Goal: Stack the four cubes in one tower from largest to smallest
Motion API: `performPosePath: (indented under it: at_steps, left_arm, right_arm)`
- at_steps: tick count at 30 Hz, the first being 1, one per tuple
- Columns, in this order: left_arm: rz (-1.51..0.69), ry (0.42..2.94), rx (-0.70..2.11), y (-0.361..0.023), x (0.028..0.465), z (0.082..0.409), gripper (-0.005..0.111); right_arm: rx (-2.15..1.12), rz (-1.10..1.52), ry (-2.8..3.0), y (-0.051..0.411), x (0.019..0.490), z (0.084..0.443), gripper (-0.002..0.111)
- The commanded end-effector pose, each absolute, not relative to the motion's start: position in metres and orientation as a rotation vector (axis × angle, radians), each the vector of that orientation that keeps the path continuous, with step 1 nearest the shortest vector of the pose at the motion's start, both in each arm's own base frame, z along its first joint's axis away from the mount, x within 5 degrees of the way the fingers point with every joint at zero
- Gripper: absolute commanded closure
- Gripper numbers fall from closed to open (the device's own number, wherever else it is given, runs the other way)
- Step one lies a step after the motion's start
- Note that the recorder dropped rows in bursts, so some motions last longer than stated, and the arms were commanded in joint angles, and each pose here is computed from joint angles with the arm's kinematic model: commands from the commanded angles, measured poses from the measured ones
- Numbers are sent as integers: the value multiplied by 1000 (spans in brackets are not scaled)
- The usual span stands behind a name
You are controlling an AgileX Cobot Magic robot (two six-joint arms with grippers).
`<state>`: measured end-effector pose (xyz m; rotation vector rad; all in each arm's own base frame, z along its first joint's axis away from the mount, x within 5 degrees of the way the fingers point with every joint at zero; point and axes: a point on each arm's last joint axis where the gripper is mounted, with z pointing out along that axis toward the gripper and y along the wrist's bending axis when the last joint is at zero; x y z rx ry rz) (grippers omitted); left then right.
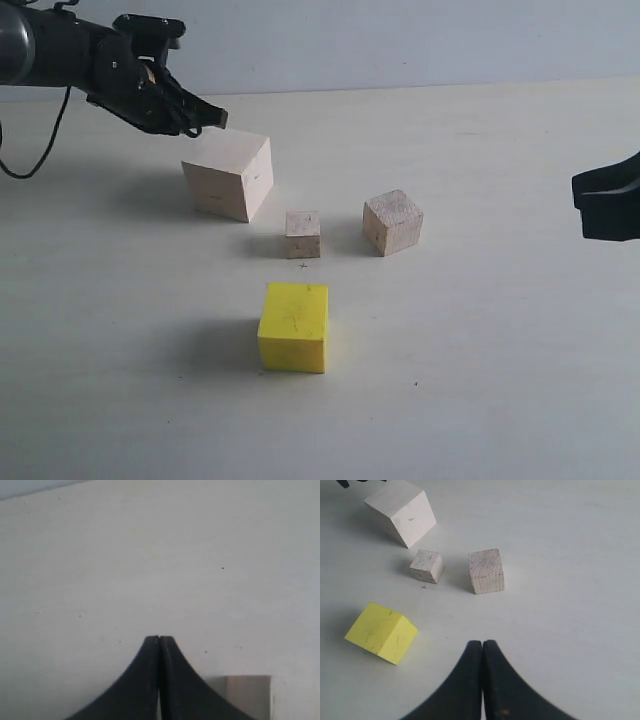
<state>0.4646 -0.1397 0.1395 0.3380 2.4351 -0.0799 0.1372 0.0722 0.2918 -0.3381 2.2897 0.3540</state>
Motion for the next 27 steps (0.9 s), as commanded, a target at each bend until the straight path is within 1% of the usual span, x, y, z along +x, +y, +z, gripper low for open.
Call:
performPosePath:
  at_steps: [1,11,21,24,27]
  left_arm:
    - [-101,2504,328,-147,460,135,107]
    - [-151,2541,531,-214,427,133,107]
    - [-188,2594,483,-218,420,138,107]
    - [-189,2575,504,-218,419,149,107]
    - [-194,2483,499,-216,425,168,107]
  right_arm:
    - [-349,349,2279,73,138,294,108]
    - [-354,340,2284,72,137,294,108]
    - [-357,334,2301,71,136,292,108]
    - [-357,334,2301,71,136,292,108]
    - [-357,334,2301,71,136,292,108]
